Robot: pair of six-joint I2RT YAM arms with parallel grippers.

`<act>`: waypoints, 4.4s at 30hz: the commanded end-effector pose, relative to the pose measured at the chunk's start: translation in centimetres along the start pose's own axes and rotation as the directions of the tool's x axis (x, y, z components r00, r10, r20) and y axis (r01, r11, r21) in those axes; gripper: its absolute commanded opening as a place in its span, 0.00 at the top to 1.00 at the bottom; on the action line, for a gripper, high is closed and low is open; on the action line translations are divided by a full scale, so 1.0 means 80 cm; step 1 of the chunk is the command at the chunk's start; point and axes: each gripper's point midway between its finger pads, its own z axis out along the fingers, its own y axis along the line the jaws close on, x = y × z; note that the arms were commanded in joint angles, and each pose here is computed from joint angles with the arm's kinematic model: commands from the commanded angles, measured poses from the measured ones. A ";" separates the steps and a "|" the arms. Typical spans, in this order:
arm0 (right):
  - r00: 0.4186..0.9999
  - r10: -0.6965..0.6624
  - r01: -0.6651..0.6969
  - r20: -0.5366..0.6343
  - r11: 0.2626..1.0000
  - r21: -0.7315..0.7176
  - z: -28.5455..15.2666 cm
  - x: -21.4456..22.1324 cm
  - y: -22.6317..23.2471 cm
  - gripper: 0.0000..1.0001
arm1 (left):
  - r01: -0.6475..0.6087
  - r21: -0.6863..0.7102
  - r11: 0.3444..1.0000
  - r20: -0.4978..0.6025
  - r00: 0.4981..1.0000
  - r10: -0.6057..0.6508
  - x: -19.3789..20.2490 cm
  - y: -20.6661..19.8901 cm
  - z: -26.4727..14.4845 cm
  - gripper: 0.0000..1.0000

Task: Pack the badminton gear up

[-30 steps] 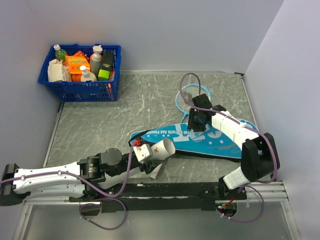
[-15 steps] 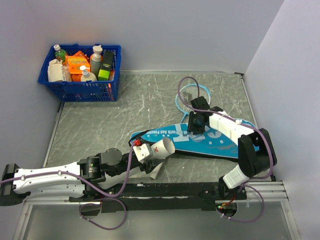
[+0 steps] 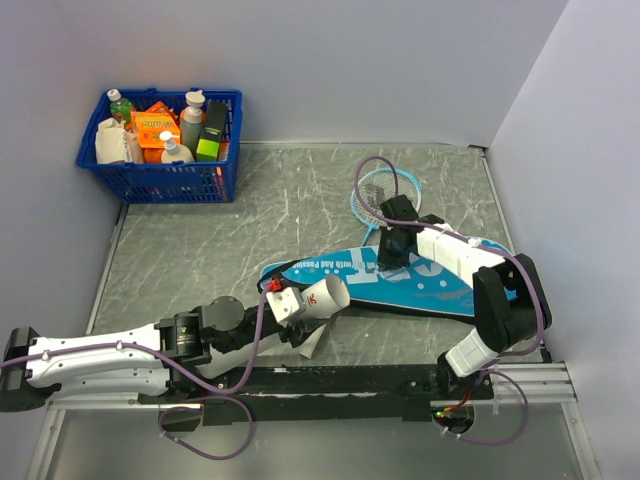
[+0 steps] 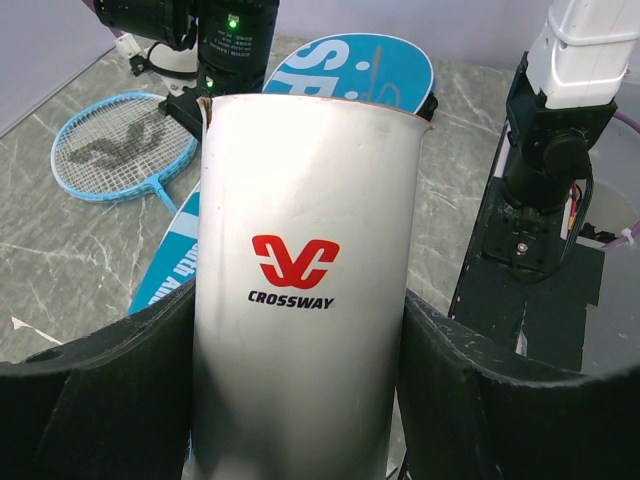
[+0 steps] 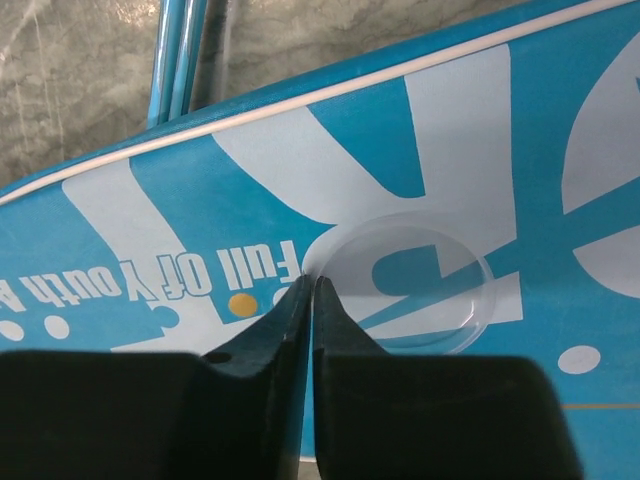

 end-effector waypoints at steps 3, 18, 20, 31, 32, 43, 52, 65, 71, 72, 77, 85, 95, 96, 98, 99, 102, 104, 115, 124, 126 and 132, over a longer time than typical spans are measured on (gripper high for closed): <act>1.000 0.011 -0.011 0.027 1.000 0.004 0.000 -0.005 -0.004 1.00 | 0.195 -0.034 0.980 -0.007 0.981 -0.195 0.009 -0.006 0.002 0.99; 0.968 -0.045 0.101 0.245 0.970 -0.220 -0.165 -0.027 0.030 1.00 | 0.155 -0.039 0.987 -0.056 0.986 -0.157 0.031 -0.011 0.022 0.99; 0.966 -0.074 0.142 0.246 0.952 -0.271 -0.188 -0.016 0.036 1.00 | 0.145 -0.027 0.989 -0.065 0.987 -0.146 0.034 -0.014 0.028 0.99; 0.905 -0.174 0.391 0.389 0.701 -0.596 -0.334 0.051 0.079 1.00 | 0.121 0.075 0.990 -0.085 0.990 -0.114 0.042 -0.039 0.047 0.99; 0.899 -0.185 0.414 0.396 0.653 -0.634 -0.349 0.063 0.085 1.00 | 0.119 0.085 0.989 -0.081 0.990 -0.112 0.040 -0.041 0.047 0.99; 0.889 -0.235 0.458 0.393 0.413 -0.787 -0.399 0.119 0.102 1.00 | 0.145 0.175 0.974 0.002 0.989 -0.148 0.015 -0.053 0.040 0.99; 0.904 -0.246 0.418 0.350 0.330 -0.846 -0.391 0.141 0.113 1.00 | 0.156 0.219 0.963 0.037 0.985 -0.168 0.000 -0.058 0.037 0.99; 0.901 -0.290 0.408 0.324 0.306 -0.860 -0.379 0.157 0.135 1.00 | 0.167 0.251 0.954 0.078 0.978 -0.192 -0.015 -0.057 0.029 0.99; 0.904 -0.301 0.395 0.304 0.312 -0.864 -0.370 0.161 0.140 1.00 | 0.172 0.261 0.950 0.108 0.973 -0.206 -0.023 -0.056 0.022 0.99; 0.904 -0.303 0.393 0.302 0.312 -0.865 -0.368 0.162 0.141 1.00 | 0.173 0.262 0.949 0.114 0.971 -0.208 -0.026 -0.056 0.021 0.99; 0.906 -0.304 0.386 0.295 0.306 -0.871 -0.368 0.164 0.144 1.00 | 0.171 0.267 0.948 0.118 0.971 -0.209 -0.027 -0.056 0.020 0.99; 0.902 -0.312 0.386 0.300 0.267 -0.883 -0.375 0.168 0.154 1.00 | 0.177 0.275 0.945 0.108 0.971 -0.213 -0.022 -0.058 0.022 0.99; 0.900 -0.310 0.387 0.306 0.247 -0.889 -0.382 0.170 0.156 1.00 | 0.178 0.273 0.945 0.112 0.970 -0.215 -0.022 -0.057 0.019 0.99; 0.901 -0.308 0.387 0.306 0.248 -0.888 -0.383 0.170 0.156 1.00 | 0.178 0.272 0.946 0.114 0.970 -0.215 -0.023 -0.057 0.019 0.99; 0.900 -0.305 0.390 0.311 0.248 -0.887 -0.384 0.170 0.156 1.00 | 0.177 0.273 0.946 0.112 0.970 -0.214 -0.022 -0.057 0.018 0.99; 0.901 -0.305 0.389 0.309 0.252 -0.886 -0.383 0.170 0.155 1.00 | 0.176 0.274 0.945 0.112 0.970 -0.214 -0.022 -0.057 0.018 0.99; 0.901 -0.301 0.391 0.311 0.256 -0.884 -0.384 0.170 0.154 1.00 | 0.177 0.276 0.945 0.112 0.970 -0.215 -0.023 -0.058 0.018 0.99; 0.901 -0.297 0.394 0.315 0.259 -0.882 -0.384 0.169 0.153 1.00 | 0.179 0.276 0.944 0.111 0.970 -0.216 -0.023 -0.058 0.018 0.99; 0.901 -0.291 0.397 0.323 0.247 -0.884 -0.390 0.171 0.152 1.00 | 0.178 0.276 0.945 0.109 0.971 -0.214 -0.024 -0.057 0.018 0.99; 0.903 -0.300 0.379 0.307 0.225 -0.898 -0.390 0.175 0.156 1.00 | 0.175 0.270 0.947 0.106 0.972 -0.210 -0.024 -0.056 0.019 0.99; 0.903 -0.303 0.379 0.306 0.221 -0.899 -0.390 0.175 0.157 1.00 | 0.175 0.269 0.947 0.105 0.972 -0.209 -0.022 -0.056 0.018 0.99; 0.901 -0.313 0.376 0.301 0.218 -0.900 -0.388 0.179 0.158 1.00 | 0.172 0.264 0.949 0.110 0.972 -0.207 -0.025 -0.055 0.017 0.99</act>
